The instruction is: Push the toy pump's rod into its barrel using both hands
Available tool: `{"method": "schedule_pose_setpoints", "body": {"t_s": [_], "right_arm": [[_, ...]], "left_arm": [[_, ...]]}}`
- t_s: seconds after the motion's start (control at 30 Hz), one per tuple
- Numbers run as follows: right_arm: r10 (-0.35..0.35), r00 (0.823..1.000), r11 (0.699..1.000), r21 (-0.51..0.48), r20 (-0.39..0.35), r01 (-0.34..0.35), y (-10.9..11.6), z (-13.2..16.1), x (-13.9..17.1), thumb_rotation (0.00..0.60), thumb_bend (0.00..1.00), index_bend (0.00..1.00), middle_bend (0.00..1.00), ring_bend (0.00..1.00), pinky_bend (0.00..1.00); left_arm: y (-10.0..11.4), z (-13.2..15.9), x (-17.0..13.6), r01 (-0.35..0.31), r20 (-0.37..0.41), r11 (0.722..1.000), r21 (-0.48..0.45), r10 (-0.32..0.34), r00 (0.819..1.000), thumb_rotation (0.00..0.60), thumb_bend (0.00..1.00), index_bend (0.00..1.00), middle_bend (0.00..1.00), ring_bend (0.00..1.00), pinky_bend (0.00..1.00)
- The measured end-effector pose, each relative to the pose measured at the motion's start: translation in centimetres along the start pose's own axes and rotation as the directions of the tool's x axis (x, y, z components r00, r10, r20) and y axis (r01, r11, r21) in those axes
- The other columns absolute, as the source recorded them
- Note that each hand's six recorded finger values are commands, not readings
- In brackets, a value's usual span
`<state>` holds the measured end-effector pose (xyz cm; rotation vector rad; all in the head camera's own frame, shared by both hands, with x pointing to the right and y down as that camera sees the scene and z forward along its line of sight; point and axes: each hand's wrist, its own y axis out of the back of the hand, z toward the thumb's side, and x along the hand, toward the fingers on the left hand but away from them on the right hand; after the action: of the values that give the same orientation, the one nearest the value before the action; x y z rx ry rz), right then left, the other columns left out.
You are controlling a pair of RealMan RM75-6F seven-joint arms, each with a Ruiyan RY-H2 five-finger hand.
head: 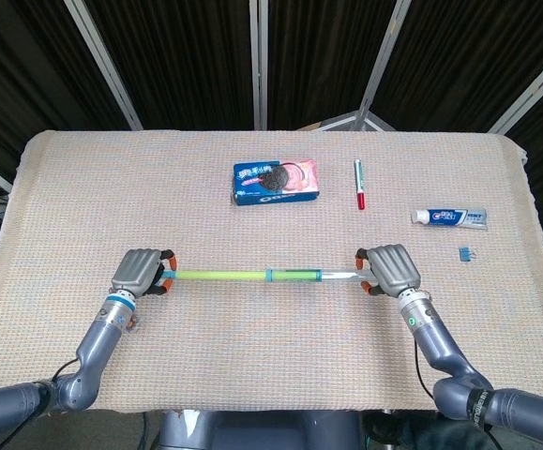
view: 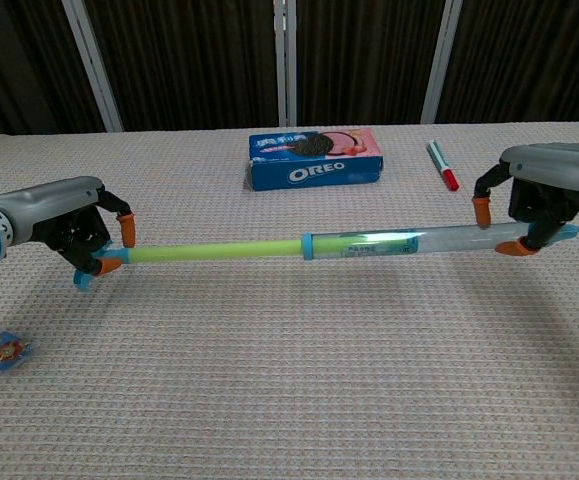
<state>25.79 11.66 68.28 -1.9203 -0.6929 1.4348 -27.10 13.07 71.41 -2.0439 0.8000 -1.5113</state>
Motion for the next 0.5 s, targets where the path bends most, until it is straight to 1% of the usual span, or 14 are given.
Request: {"method": "schedule_pose_setpoints", "body": {"t_s": [0.5], "right_arm": [[0.011, 1.0, 1.0, 0.011, -0.027, -0.01, -0.1, 2.1, -0.8, 0.6, 0.4, 0.66, 0.99, 1.0, 1.0]], "left_arm": [[-0.3, 2.2, 0.8, 0.009, 0.035, 1.0, -0.008, -0.009, 0.999, 0.6, 0.47, 0.7, 0.88, 0.86, 1.0]]}}
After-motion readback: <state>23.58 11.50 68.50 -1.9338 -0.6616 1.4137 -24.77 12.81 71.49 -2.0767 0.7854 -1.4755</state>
